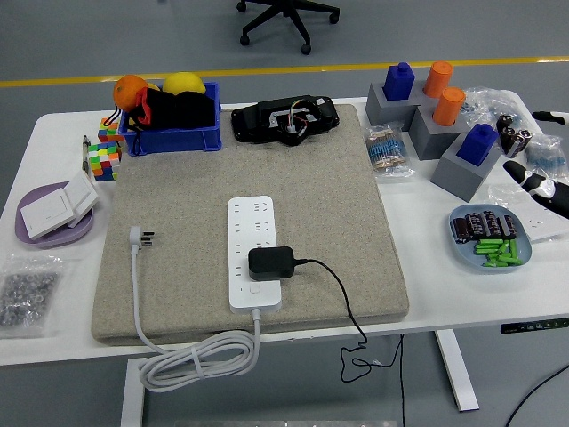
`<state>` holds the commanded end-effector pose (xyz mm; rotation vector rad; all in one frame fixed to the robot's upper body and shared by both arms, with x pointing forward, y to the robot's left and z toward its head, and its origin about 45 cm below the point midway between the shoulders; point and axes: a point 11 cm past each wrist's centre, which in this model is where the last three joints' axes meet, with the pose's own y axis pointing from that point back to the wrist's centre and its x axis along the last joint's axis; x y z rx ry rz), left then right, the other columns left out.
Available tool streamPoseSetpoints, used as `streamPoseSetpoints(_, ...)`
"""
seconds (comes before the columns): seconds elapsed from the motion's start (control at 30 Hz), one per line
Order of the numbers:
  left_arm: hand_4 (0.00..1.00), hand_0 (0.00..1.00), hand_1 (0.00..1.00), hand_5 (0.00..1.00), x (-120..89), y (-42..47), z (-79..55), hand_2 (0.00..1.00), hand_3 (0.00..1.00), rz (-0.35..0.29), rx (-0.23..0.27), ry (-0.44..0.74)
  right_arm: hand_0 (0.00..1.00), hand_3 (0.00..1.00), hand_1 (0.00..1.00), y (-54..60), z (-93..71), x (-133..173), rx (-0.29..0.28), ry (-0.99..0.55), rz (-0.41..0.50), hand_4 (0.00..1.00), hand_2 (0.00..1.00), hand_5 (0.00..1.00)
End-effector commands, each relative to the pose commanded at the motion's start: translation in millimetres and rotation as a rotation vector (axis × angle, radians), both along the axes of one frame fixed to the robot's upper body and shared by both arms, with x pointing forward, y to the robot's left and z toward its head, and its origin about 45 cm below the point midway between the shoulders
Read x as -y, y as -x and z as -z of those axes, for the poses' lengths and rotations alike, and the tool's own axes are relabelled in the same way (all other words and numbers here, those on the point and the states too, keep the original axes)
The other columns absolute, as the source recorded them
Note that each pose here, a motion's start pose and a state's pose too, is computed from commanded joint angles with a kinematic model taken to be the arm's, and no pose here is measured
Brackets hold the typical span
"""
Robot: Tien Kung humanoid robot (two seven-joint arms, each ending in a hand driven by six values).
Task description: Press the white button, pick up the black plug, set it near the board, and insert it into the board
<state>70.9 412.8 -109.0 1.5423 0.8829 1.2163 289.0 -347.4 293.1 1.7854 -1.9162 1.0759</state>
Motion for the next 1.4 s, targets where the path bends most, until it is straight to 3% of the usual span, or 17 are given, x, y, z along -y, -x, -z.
streamPoseSetpoints(0.17,0.564,0.792,0.739,0.468,-1.9,-6.0,-1.6,0.706,0.770,0.002,0.012,-0.004,0.940,0.738,0.847,-1.2,-3.1,-0.9,0.011,0.007,-0.010,0.998,0.781,0.636)
streamPoseSetpoints(0.8,0.562,0.792,0.740,0.465,-9.3,0.0,-3.1,0.706,0.770,0.018,-0.010,-0.022,0.936,0.732,0.838,-4.5,-2.6,-17.2,0.022,-0.005,-0.066,0.998,0.775,0.607)
streamPoseSetpoints(1.17,0.562,0.791,0.740,0.466,-5.9,-15.9,-4.9,0.706,0.770,0.038,0.016,-0.012,0.934,0.729,0.830,-8.7,-3.1,-30.0,0.021,-0.012,-0.106,0.998,0.769,0.599)
streamPoseSetpoints(1.4,0.562,0.791,0.740,0.465,0.0,-18.5,-3.5,0.706,0.769,0.049,0.016,-0.003,0.933,0.727,0.826,-9.8,-6.7,-27.1,0.029,-0.002,-0.100,0.994,0.766,0.586)
